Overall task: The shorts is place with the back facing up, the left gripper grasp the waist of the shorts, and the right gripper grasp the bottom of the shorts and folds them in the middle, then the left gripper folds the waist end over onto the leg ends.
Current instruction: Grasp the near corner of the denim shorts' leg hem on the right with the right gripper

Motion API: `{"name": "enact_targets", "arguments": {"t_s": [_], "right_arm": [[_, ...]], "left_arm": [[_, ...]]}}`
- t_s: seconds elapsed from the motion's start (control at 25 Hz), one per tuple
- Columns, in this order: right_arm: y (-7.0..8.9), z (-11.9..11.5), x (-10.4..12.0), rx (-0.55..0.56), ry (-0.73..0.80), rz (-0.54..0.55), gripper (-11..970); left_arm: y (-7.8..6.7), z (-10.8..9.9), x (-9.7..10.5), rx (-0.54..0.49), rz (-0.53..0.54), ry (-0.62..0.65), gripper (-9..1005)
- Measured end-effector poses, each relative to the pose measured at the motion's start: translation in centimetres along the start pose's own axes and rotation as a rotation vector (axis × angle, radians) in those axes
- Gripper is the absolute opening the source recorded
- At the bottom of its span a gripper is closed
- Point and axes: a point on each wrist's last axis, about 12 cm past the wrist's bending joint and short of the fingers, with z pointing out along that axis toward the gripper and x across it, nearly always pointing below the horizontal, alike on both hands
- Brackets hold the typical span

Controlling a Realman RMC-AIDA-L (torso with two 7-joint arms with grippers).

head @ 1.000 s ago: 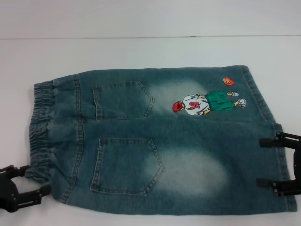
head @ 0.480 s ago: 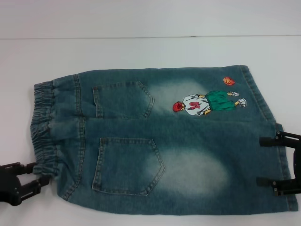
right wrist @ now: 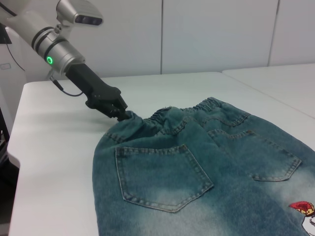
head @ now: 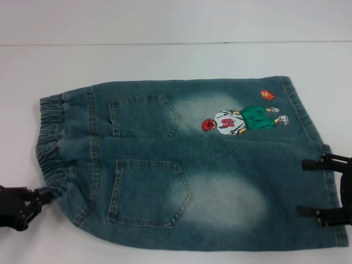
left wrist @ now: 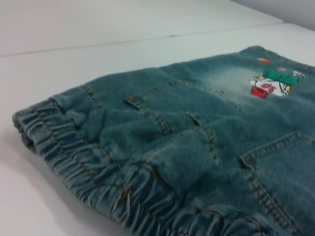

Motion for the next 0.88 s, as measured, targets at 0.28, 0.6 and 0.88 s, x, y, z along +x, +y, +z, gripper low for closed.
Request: {"name": "enact_targets", "arguments": {"t_s": [0.28, 0.6, 0.88], "right_arm": [[0.1, 0.0, 0.0, -0.004, -0.004, 0.009, 946], [-1.3, -2.2, -1.2, -0.016, 0.213, 0.144, 944], [-2.5, -3.3, -3.8, -0.092, 0.45, 0.213, 942]], "left_arm": [[0.0, -0.1, -0.4, 0.004, -0.001, -0.034, 92], [-0.1, -0.2, -0.7, 0.013, -0.002, -0.054, 56], [-0.3, -0.1, -0.8, 0.031, 0.004, -0.056, 55]]}}
